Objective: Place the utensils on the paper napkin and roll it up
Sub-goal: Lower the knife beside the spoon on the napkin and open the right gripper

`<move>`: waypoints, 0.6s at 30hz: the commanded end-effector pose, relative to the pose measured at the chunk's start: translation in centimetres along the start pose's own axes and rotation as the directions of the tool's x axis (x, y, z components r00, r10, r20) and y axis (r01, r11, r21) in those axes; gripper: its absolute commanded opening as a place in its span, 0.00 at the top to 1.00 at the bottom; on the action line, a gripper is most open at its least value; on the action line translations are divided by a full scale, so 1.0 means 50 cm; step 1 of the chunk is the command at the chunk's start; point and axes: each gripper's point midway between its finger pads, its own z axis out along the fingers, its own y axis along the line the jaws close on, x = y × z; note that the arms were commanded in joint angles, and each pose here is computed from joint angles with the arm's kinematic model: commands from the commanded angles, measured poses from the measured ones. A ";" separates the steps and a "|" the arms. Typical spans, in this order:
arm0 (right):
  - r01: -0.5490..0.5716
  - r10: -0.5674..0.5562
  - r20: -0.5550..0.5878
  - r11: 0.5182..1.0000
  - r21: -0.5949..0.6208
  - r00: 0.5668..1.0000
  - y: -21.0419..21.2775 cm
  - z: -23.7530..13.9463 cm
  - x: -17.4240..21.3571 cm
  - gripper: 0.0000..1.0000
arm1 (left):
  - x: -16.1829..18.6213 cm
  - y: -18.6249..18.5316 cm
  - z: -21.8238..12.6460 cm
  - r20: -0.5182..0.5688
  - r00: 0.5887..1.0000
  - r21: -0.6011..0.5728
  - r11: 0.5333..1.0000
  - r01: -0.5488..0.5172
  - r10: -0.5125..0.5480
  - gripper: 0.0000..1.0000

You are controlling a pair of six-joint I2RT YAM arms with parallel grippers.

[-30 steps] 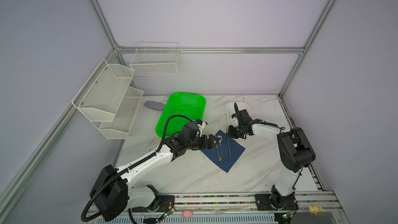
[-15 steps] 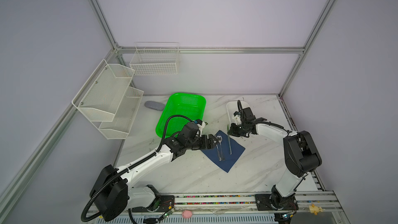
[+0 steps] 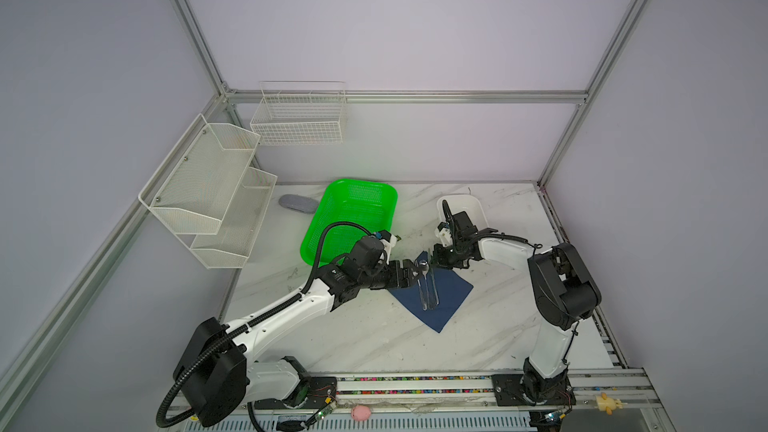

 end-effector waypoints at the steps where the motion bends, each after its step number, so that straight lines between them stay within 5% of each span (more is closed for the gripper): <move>1: -0.016 0.017 -0.014 1.000 0.023 1.000 -0.010 0.005 0.001 1.00 | 0.007 0.004 0.001 -0.004 1.000 0.000 1.000 -0.015 0.015 0.09; 18: -0.040 0.042 -0.025 0.996 0.077 0.999 -0.031 0.006 0.009 0.91 | 0.007 0.001 -0.001 -0.003 1.000 0.002 1.000 -0.017 0.017 0.09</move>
